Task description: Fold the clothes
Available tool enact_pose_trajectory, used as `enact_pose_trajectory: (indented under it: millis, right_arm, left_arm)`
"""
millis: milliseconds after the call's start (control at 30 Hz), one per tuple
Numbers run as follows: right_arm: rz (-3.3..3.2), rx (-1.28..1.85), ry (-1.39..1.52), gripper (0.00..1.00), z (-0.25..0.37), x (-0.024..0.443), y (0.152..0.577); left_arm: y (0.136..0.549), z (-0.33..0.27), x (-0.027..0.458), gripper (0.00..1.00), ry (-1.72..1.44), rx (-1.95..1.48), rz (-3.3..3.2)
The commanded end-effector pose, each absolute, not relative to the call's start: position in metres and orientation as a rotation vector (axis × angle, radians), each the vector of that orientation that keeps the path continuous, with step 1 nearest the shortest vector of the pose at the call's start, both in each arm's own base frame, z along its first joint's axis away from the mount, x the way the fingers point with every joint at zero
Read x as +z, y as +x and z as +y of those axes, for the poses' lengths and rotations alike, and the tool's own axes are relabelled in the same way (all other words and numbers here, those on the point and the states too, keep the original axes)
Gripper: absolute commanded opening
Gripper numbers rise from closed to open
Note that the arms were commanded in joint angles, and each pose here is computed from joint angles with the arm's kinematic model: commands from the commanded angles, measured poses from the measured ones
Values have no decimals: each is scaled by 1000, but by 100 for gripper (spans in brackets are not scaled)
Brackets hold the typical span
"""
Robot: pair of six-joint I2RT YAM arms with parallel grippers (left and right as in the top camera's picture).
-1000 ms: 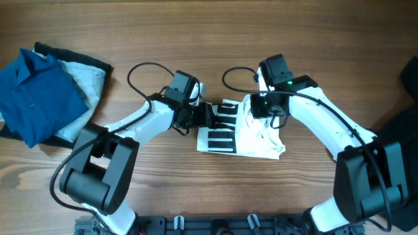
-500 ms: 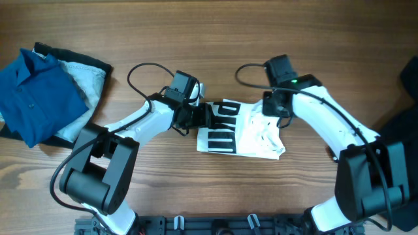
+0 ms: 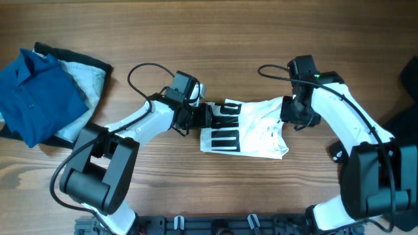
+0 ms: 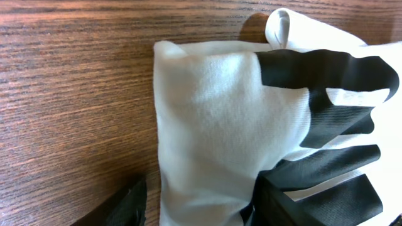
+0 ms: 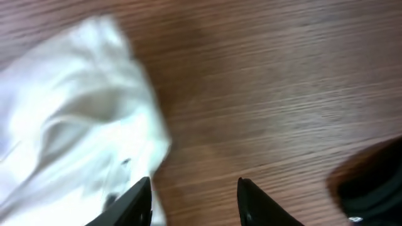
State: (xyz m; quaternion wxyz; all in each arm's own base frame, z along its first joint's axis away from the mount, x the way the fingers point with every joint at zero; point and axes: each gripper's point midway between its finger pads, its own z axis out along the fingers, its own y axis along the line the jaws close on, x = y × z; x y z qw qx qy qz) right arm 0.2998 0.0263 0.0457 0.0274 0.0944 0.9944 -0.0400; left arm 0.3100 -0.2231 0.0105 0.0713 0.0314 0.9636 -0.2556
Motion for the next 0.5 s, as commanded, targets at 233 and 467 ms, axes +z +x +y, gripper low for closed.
enact_pose_trajectory:
  millis: [233,467]
  right_arm:
    - [3198,327,66,36,72,56,257]
    - [3031,-243,509,4,4,28,269]
  left_arm:
    - [308,-218,2,54,99,-733,2919]
    - [308,-218,1,54,99,-733,2919]
